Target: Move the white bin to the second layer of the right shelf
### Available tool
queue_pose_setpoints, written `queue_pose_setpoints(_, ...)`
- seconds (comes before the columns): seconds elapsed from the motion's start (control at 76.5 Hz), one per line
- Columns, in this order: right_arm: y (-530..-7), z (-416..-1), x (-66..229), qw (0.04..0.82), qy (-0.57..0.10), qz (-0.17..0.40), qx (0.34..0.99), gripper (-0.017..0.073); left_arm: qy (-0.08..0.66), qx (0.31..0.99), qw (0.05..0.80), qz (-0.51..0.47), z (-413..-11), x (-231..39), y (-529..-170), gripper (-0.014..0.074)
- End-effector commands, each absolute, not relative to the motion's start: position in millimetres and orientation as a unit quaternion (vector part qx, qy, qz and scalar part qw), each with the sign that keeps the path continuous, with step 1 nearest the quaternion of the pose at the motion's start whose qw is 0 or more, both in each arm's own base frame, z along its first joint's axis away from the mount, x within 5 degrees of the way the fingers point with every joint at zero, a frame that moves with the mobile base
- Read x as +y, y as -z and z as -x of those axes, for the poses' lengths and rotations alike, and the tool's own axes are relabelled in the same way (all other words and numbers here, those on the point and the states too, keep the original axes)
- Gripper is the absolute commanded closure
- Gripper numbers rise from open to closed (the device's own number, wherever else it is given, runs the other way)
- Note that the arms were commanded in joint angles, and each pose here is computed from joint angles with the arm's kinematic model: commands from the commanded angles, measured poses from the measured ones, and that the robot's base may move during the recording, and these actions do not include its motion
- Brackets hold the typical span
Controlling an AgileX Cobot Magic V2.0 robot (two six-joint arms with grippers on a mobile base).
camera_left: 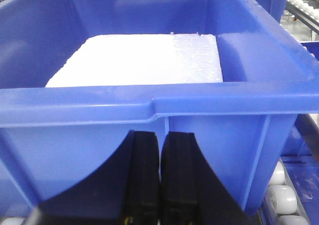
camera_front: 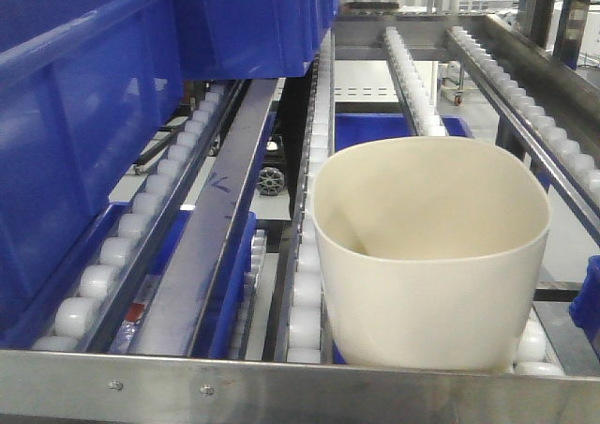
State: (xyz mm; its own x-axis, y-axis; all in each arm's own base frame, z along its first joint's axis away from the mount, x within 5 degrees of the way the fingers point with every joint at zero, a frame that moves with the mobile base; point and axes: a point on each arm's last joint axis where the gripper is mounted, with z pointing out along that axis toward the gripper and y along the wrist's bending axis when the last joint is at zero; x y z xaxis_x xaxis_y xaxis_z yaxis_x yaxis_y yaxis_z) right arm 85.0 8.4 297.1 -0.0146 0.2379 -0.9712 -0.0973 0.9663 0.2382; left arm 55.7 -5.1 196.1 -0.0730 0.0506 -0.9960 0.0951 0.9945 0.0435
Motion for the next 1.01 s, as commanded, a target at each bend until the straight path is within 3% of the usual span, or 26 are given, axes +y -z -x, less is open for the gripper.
queue_pose_setpoints(0.0, -314, -84, 8, 0.738, -0.120, -0.047, 0.663, 0.0504, 0.021, 0.710, 0.702, -0.048, -56, -6, -192, 0.0509)
queue_pose_setpoints(0.301, -309, -71, 6, 0.739, -0.103, -0.036, 0.665, 0.0504, 0.021, 0.710, 0.702, -0.048, -56, -6, -192, 0.0509)
queue_pose_setpoints(0.692, -222, -55, 2, 0.749, -0.084, -0.044, 0.656, 0.0504, 0.021, 0.710, 0.702, -0.048, -56, -6, -192, 0.0509)
queue_pose_setpoints(0.993, -215, -53, 2, 0.757, -0.085, -0.043, 0.647, 0.0504, 0.021, 0.710, 0.702, -0.048, -56, -6, -192, 0.0509)
